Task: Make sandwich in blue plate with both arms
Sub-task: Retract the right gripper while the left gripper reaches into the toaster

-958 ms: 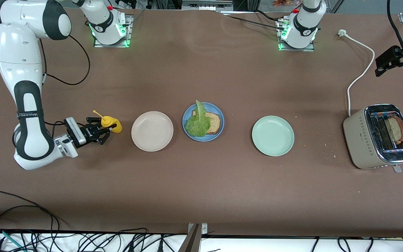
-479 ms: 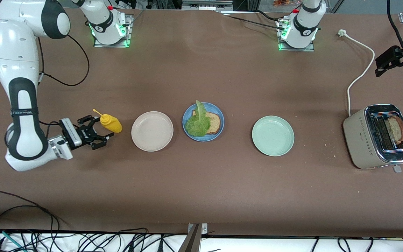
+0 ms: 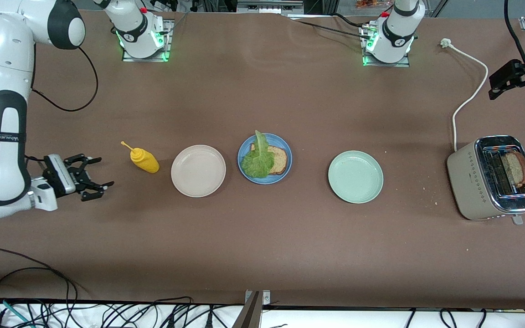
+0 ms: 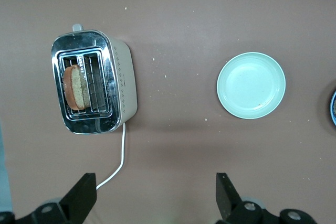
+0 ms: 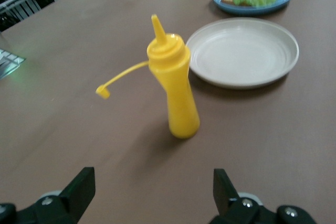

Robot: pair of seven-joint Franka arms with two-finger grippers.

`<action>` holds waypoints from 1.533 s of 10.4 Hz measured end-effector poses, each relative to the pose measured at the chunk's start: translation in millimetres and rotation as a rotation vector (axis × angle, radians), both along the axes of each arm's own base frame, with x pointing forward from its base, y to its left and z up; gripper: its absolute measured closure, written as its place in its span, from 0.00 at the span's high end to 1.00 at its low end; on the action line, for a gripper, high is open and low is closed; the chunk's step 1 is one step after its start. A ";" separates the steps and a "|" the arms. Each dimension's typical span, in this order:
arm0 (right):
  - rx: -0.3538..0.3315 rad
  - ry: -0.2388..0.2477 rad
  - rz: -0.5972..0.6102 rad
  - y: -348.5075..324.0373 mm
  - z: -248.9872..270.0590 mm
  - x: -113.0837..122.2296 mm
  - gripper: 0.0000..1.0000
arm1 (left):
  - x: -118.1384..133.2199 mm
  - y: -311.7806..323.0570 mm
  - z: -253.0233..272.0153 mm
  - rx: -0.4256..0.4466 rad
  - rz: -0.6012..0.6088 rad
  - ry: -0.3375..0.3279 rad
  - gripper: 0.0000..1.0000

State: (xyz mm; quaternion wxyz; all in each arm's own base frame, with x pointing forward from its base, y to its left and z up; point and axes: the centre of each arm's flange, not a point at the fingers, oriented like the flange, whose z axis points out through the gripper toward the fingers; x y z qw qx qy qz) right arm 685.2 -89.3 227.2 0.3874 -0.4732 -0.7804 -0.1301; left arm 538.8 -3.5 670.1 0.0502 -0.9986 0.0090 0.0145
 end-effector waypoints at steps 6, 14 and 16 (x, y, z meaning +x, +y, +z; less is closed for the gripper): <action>-0.404 0.020 -0.232 9.1 117.4 20.9 1.00 | 21.2 16.1 -35.7 -0.010 0.030 0.058 1.00; -0.911 -0.044 -0.669 134.9 250.9 0.1 1.00 | 85.4 158.0 -168.9 0.068 0.090 0.124 1.00; -1.019 -0.076 -0.840 160.7 266.5 -26.4 1.00 | 92.8 181.1 -199.4 0.064 0.108 0.134 1.00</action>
